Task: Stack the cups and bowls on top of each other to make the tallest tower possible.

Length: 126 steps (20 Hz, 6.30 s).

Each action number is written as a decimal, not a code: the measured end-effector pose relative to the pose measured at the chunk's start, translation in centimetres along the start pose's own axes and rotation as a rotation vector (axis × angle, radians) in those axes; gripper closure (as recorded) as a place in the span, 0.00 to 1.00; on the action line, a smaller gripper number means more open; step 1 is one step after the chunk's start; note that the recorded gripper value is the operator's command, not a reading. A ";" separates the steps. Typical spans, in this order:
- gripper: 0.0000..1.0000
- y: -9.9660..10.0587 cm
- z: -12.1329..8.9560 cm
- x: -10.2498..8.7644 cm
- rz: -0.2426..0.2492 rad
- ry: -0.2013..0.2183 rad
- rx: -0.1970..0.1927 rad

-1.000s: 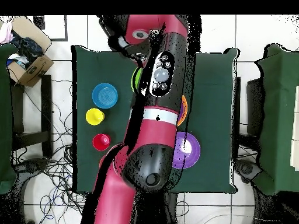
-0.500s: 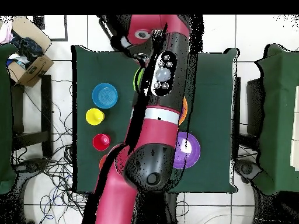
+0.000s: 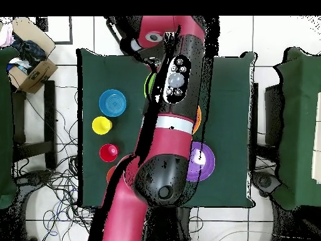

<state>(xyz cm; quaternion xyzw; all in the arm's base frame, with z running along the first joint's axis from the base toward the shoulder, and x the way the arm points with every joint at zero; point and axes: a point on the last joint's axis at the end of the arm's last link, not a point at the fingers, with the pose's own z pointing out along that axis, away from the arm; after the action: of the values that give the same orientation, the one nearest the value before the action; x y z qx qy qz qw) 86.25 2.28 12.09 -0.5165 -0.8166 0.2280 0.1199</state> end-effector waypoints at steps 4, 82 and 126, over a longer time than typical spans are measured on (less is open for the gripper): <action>1.00 0.0 0.0 0.0 0.000 0.000 0.000; 1.00 -1.7 -1.1 1.2 -0.101 -0.047 -0.057; 1.00 -1.7 1.0 0.1 -0.100 -0.071 -0.028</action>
<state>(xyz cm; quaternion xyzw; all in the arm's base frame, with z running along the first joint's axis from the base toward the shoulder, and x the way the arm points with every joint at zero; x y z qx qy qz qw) 84.45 1.53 12.08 -0.4680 -0.8483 0.2286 0.0950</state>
